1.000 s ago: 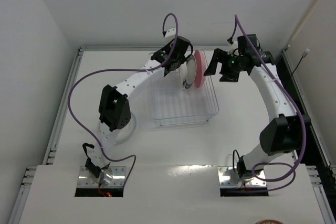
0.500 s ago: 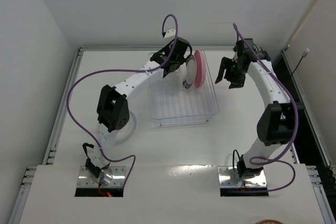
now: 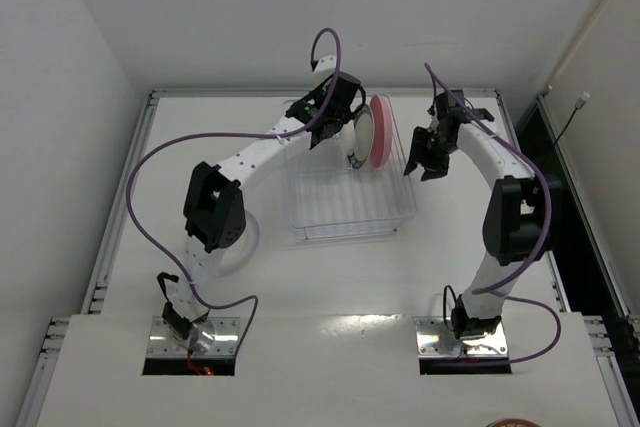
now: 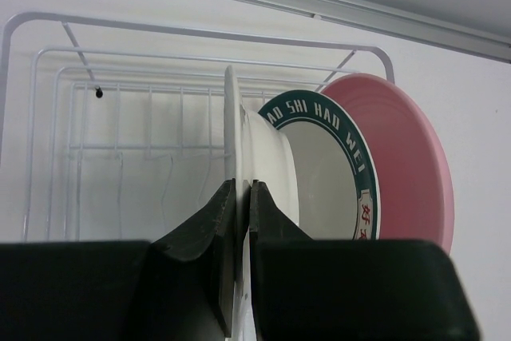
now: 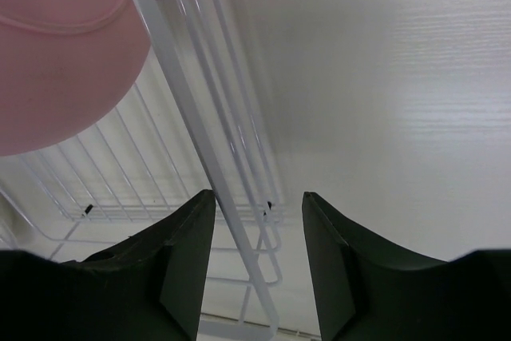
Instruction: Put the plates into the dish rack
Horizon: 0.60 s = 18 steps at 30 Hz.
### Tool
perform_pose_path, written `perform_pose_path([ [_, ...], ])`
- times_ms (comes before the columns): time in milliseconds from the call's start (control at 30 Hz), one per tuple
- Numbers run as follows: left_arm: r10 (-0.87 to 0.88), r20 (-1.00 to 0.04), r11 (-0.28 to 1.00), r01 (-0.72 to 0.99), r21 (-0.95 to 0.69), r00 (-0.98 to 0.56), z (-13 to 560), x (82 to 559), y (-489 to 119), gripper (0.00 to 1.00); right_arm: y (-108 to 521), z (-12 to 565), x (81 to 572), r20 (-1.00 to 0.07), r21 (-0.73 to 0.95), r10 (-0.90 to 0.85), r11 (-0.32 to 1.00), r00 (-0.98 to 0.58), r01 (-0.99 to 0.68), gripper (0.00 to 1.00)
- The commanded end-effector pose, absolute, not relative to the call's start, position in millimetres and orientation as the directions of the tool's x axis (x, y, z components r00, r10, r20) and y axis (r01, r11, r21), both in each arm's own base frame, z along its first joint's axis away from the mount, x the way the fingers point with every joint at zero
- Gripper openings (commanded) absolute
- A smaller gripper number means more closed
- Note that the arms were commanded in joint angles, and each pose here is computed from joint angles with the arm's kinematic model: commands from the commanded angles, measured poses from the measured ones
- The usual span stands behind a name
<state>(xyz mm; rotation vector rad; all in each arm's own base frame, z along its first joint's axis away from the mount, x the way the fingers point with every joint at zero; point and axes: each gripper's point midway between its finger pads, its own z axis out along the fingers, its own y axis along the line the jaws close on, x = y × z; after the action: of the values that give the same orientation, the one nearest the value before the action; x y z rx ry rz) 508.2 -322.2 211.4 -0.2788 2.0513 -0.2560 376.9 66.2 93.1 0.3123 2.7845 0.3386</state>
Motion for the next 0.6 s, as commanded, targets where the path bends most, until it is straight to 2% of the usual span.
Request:
perform_pose_path([
  [0, -0.009, -0.708, 0.995, -0.079, 0.067, -0.706, 114.7, 461.1, -279.7, 0.0, 80.3, 87.7, 387.3, -0.308, 0.317, 0.225, 0.94, -0.924, 0.123, 0.45],
  [100, 0.01, -0.71, 0.994, -0.071, 0.085, -0.704, 115.3, 461.7, -277.5, 0.0, 81.8, 76.0, 386.1, -0.29, 0.322, 0.224, 0.939, -0.931, 0.125, 0.31],
  [133, 0.031, -0.704, 0.994, -0.054, 0.098, -0.709, 112.1, 457.2, -280.8, 0.0, 83.3, 73.1, 385.5, -0.279, 0.328, 0.223, 0.936, -0.934, 0.125, 0.2],
  [267, 0.064, -0.704, 0.99, -0.044, 0.133, -0.707, 109.9, 454.4, -279.3, 0.0, 88.8, 69.6, 386.3, -0.275, 0.337, 0.213, 0.935, -0.938, 0.114, 0.0],
  [567, 0.146, -0.667, 0.962, -0.051, 0.267, -0.731, 93.6, 444.2, -253.5, 0.0, 95.3, 66.6, 386.2, -0.264, 0.371, 0.21, 0.923, -0.941, 0.102, 0.0],
])
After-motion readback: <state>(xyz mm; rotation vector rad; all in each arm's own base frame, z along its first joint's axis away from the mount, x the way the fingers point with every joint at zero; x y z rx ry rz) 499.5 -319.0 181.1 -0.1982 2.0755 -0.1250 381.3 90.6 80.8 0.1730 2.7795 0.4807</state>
